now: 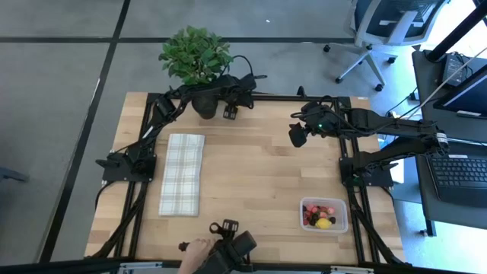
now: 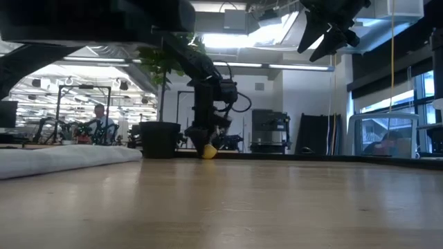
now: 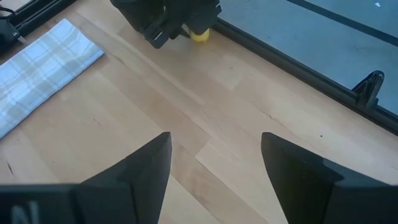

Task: Pick and placing Produce into tupperware
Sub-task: Put the yellow lemon into the transparent bin

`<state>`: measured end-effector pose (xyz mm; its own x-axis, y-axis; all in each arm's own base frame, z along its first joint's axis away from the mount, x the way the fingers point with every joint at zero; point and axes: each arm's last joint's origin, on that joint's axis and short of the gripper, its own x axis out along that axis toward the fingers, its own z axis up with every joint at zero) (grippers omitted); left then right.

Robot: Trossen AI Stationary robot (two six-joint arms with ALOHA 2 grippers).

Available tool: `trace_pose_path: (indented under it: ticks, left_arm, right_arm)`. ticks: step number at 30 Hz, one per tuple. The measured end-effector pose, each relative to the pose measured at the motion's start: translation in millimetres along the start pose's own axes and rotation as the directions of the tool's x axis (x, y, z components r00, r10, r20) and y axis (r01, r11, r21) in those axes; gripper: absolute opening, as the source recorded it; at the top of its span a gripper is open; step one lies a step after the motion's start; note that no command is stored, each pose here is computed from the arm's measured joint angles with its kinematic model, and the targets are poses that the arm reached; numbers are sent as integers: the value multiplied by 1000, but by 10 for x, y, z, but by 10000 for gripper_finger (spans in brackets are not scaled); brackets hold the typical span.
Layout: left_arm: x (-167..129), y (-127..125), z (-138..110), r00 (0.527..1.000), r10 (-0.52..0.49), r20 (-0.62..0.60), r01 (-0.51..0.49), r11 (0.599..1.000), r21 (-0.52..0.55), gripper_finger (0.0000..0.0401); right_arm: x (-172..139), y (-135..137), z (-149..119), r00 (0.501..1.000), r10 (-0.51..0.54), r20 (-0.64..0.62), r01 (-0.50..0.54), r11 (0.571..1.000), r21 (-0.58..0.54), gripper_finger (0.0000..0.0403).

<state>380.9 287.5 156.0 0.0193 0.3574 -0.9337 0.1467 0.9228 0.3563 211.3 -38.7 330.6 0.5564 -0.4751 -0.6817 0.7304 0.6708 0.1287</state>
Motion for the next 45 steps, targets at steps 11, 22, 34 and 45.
trace_pose_path:
  ticks: [11, 22, 34, 45]
  left_arm:
    - [-42, -9, 29, 999, -13, 39, 14, 1000, -1, 225]
    - [-67, -50, 118, 992, -43, 120, 41, 999, 19, 225]
    - [26, -123, 134, 994, -40, 105, 40, 999, 1, 225]
    - [29, -120, 131, 996, -21, 88, 21, 1000, -3, 225]
  right_arm:
    - [0, 1, 1, 1000, 1, 1, -1, 1000, 1, 249]
    - [0, 1, 0, 1000, 0, 0, 0, 1000, 1, 249]
    - [0, -2, -5, 1000, 2, -8, -2, 1000, -2, 249]
    - [0, -1, -6, 1000, 3, -8, -3, 1000, -2, 249]
